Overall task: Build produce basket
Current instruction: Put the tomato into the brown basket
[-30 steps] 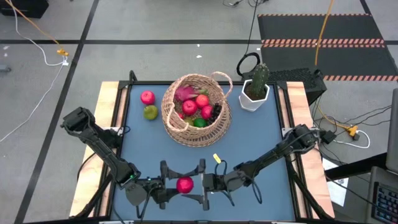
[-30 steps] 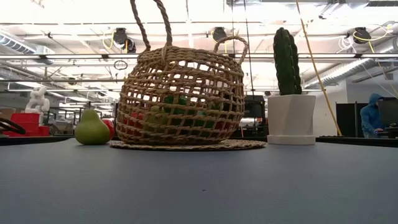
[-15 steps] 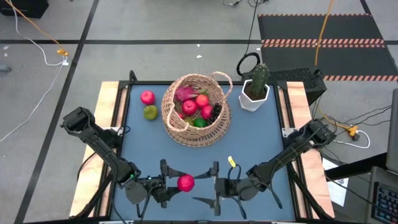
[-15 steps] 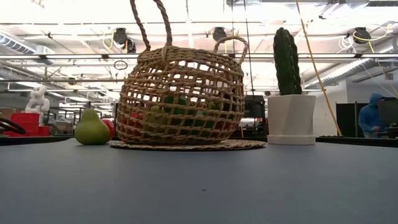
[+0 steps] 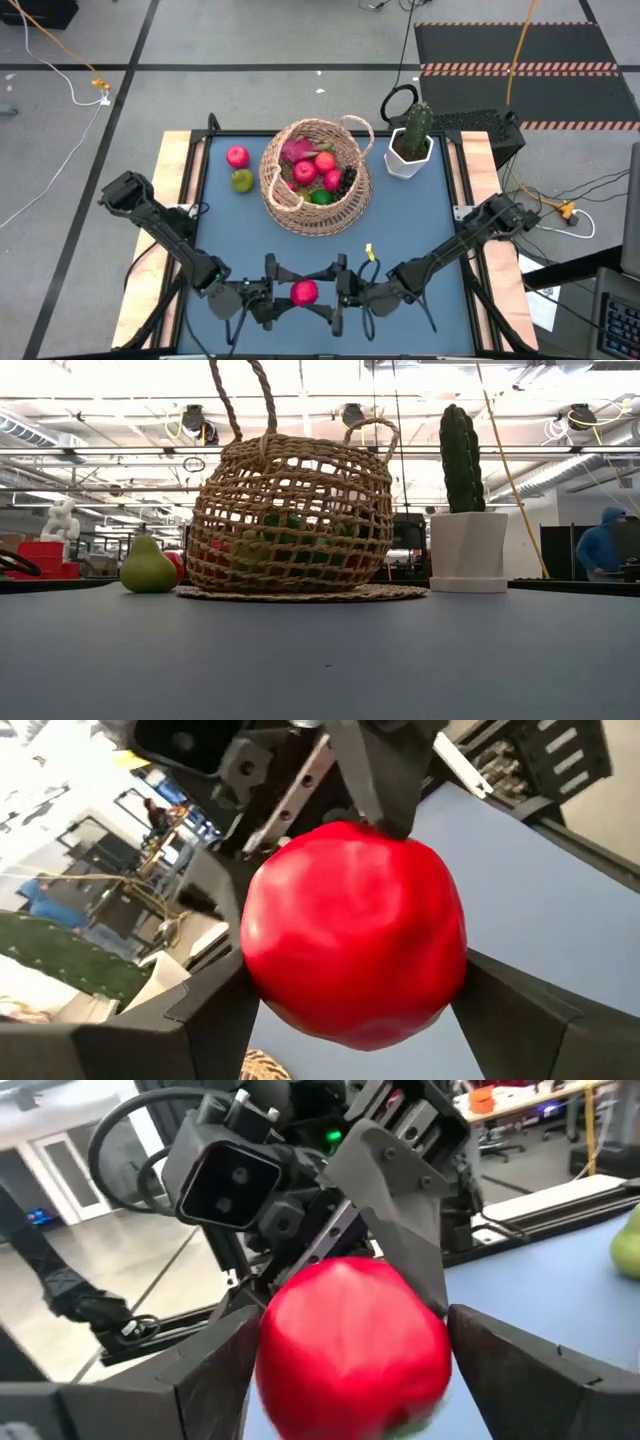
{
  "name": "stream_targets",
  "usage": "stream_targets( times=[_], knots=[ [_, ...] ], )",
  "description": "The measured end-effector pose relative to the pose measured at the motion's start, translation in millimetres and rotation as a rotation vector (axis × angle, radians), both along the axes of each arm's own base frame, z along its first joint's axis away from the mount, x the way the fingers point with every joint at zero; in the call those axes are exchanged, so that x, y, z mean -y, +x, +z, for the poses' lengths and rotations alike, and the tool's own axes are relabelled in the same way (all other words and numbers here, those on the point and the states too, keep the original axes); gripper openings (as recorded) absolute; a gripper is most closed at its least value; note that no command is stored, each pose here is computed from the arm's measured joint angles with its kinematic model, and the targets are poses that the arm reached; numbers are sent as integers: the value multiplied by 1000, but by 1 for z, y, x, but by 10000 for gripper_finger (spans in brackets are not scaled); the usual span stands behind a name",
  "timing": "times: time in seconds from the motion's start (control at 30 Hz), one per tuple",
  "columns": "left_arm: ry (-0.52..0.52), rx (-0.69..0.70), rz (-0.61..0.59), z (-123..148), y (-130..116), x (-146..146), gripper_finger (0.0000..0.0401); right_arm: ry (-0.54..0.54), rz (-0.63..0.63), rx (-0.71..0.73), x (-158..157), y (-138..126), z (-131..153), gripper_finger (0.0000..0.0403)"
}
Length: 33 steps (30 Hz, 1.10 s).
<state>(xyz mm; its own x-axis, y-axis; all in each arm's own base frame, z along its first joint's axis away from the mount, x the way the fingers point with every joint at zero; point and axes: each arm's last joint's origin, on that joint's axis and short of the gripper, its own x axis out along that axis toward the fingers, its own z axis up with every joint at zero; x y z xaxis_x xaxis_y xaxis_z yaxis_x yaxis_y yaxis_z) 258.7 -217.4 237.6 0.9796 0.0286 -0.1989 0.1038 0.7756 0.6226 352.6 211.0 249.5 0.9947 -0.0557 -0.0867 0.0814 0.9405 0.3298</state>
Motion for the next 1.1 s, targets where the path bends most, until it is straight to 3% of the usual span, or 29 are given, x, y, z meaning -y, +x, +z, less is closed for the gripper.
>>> stream_targets(
  times=[0.47,0.8,1.1],
  knots=[
    [8,-5,-88,0,6,-3,296,43,35,-31,-1,0,-3,318],
    [-83,-18,-81,-1,11,-9,297,67,46,-59,0,-1,-5,258],
    [-207,-53,-48,-4,7,-6,305,42,51,-76,0,0,-7,255]
  ],
)
